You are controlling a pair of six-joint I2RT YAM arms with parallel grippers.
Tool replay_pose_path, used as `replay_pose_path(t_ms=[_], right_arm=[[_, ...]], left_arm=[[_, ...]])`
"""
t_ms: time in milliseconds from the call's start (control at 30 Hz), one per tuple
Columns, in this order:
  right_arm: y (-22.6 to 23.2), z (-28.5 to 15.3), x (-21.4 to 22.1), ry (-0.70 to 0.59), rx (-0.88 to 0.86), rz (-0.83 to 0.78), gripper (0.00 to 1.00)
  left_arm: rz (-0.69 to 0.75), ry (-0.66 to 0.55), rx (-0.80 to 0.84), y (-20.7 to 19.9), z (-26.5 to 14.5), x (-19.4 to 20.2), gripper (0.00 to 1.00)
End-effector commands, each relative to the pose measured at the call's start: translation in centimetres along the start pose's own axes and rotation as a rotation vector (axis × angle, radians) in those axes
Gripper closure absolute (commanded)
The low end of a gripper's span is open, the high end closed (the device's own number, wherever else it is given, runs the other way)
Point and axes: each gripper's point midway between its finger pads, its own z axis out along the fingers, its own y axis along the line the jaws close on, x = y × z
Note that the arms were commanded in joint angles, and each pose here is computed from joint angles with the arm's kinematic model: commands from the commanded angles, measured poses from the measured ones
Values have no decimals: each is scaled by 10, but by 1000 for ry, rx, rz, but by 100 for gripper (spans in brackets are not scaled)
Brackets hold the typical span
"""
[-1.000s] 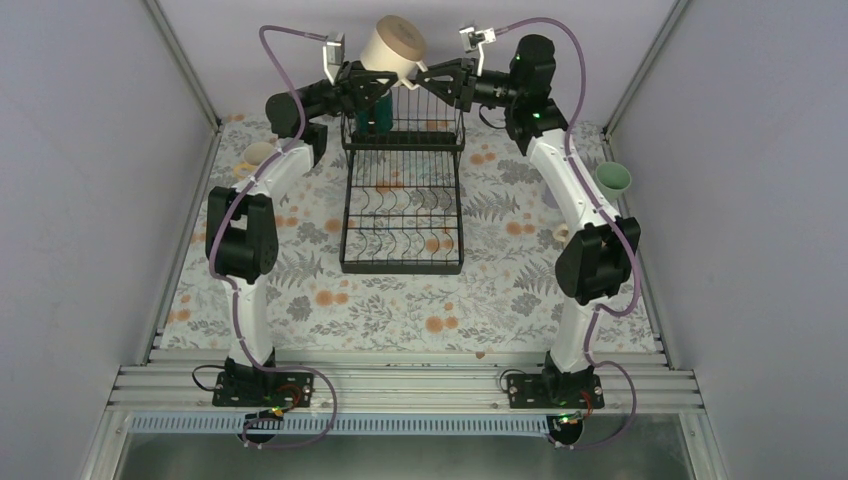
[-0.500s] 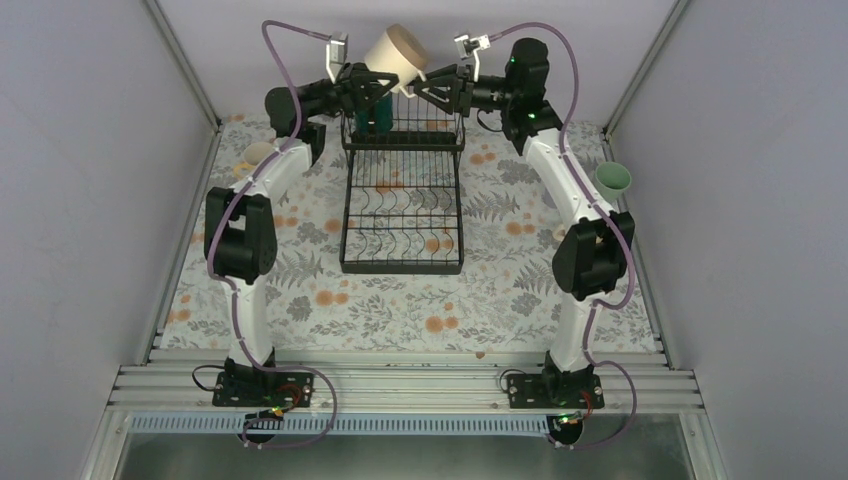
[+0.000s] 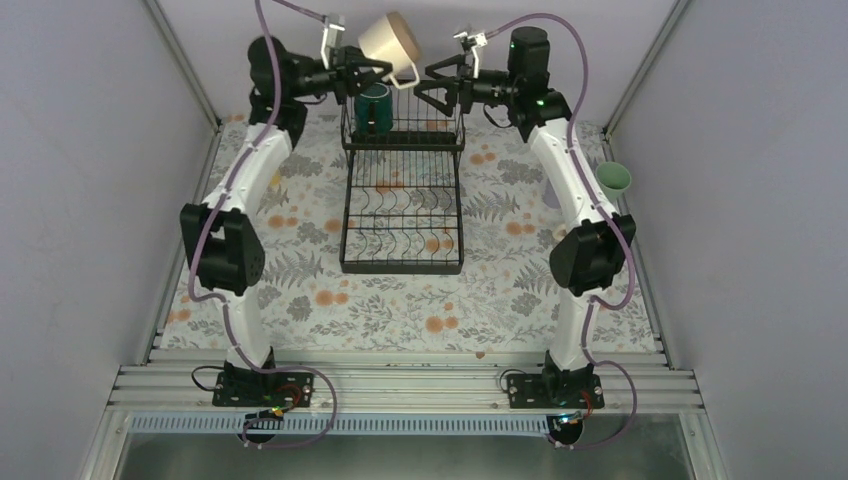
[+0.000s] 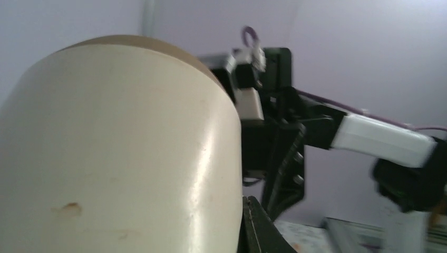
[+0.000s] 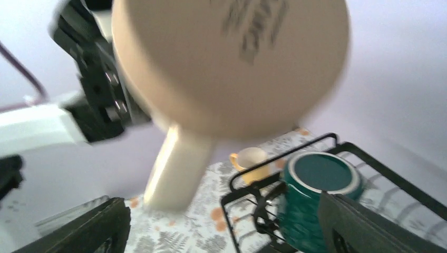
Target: Unload the cups from the dish rack
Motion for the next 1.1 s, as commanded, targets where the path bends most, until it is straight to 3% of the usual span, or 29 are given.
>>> replay_pose_path(t_ms=[0,133,300,433,600,833,1067], right_arm=[[-24,-16,17,101,168,-76,4],[-33,-30,24,168,294,-142,0],[-40,-48,37,269,412,-187,0],[-47,-62,44,331,506,-216,0],[-52,-77,44,357,600,-258,0],[-49,-79,39,371,601,-265,0],[-52,-76,32,367,603,-267,0]], left_arm=[[357,56,-275,-6,-20,-59,98],[462,122,-516,13,-58,-88,98],[571,289,-805,34,-124,-101,98],[628,459,-1001,40,-183,-96,98],[587,737,-1166,40,-261,-59,98],[412,1076,-1206,23,-366,8,98],[228,1379,-1005,-27,-404,104,98]])
